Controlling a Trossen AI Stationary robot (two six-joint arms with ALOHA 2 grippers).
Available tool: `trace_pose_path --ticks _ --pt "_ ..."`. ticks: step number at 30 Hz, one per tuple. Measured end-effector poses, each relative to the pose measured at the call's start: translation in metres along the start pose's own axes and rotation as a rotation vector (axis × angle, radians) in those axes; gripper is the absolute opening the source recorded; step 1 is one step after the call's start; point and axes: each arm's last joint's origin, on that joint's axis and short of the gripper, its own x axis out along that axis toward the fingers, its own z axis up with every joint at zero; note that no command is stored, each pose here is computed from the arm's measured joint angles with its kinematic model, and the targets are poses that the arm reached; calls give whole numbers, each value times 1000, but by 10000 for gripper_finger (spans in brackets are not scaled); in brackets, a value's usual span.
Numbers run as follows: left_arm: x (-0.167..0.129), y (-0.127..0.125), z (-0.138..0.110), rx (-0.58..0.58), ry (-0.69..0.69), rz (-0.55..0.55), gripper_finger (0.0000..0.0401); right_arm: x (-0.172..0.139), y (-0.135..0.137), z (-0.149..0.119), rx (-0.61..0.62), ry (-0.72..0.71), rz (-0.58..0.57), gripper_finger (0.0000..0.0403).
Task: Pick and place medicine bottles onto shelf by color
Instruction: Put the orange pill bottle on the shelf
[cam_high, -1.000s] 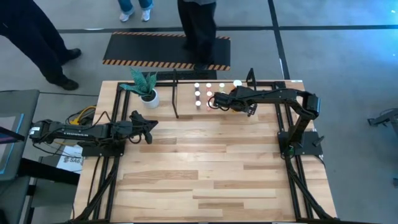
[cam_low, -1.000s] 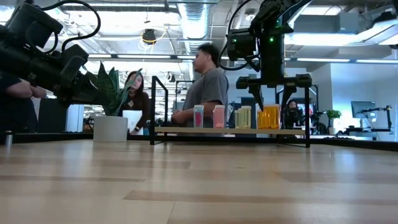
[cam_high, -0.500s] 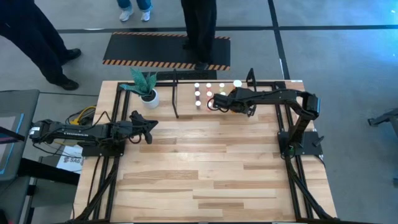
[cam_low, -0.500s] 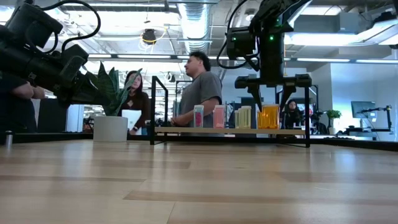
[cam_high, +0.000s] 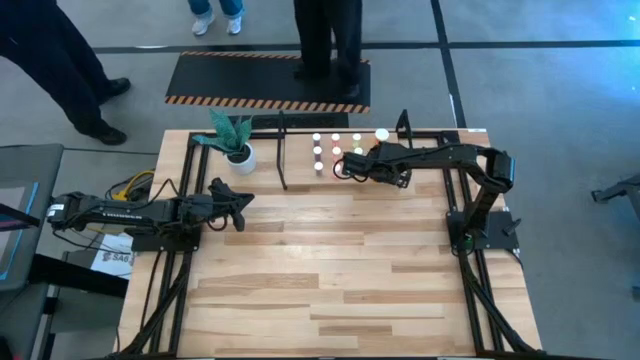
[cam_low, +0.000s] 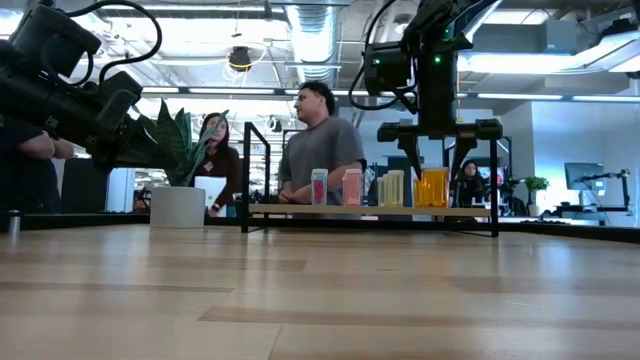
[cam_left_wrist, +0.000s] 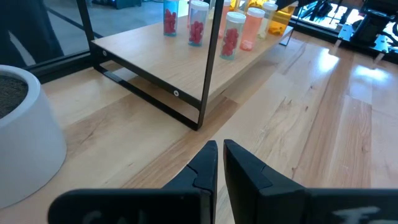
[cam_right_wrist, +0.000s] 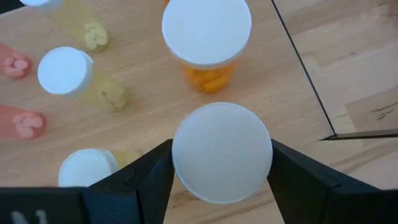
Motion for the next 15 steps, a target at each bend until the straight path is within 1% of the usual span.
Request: trace_pose_path --ticks 15 --pt "0 0 0 0 0 0 13 -3 0 -5 -23 10 9 261"
